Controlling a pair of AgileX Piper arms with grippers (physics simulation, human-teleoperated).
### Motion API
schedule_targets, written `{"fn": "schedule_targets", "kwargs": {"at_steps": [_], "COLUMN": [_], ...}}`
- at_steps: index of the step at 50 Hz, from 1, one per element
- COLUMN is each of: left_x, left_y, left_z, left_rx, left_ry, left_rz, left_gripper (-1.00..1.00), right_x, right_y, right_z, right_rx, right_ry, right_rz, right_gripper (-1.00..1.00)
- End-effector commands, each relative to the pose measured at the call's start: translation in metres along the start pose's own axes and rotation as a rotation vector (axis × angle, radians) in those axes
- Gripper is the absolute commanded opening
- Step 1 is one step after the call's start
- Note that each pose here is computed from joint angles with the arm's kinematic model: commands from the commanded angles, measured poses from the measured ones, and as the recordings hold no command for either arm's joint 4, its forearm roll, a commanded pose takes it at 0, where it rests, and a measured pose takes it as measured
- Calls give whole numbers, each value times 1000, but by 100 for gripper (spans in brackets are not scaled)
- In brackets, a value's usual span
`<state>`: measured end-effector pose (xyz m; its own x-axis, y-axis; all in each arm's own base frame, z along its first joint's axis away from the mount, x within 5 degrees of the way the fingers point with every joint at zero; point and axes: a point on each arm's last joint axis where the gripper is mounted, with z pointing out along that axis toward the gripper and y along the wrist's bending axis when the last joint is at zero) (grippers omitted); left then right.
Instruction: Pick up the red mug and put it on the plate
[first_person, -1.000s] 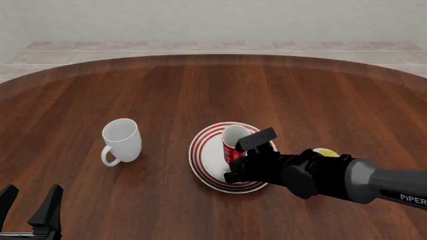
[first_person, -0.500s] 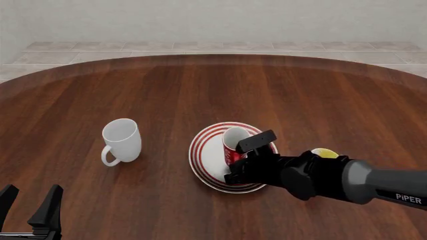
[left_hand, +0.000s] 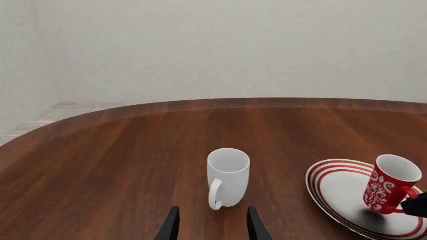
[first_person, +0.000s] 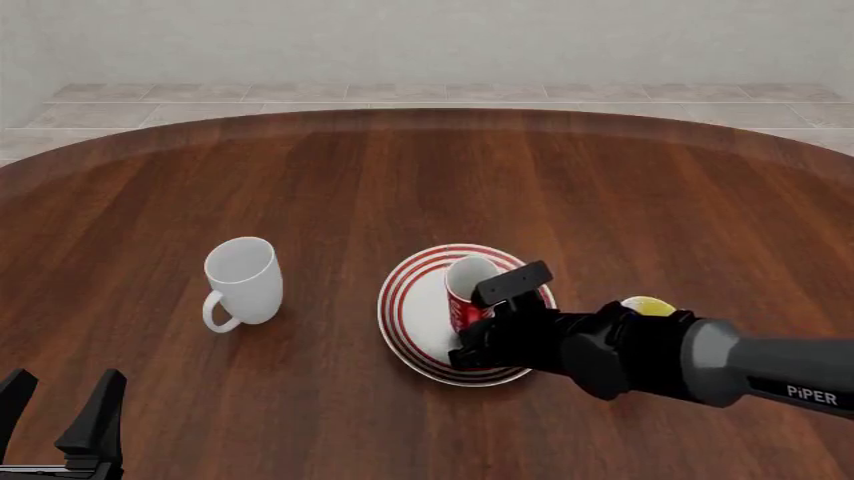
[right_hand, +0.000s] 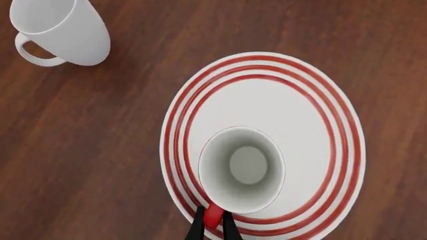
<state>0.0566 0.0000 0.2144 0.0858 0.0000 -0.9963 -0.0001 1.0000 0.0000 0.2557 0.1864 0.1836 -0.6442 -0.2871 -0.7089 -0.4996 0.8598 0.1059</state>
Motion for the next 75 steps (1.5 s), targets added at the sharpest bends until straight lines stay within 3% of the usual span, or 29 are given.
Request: {"fn": "schedule_targets", "kwargs": {"at_steps": [1, 61, 62, 75], "left_x": [0, 0, 0, 0], "left_y": [0, 0, 0, 0], "left_z": [0, 0, 0, 0], "left_rx": [0, 0, 0, 0], "left_ry": [0, 0, 0, 0], "left_rz": [0, 0, 0, 0], "left_gripper": [100, 100, 100, 100], "right_x": [-1, 2, 2, 1], "right_y": [1, -5, -4, -6], "right_z": [1, 3, 3, 1], "right_rx": [-3, 12, 10, 14], "right_ry": [-2, 11, 12, 10], "right_rz": [6, 20, 27, 23], "right_gripper": [-100, -100, 100, 100]}}
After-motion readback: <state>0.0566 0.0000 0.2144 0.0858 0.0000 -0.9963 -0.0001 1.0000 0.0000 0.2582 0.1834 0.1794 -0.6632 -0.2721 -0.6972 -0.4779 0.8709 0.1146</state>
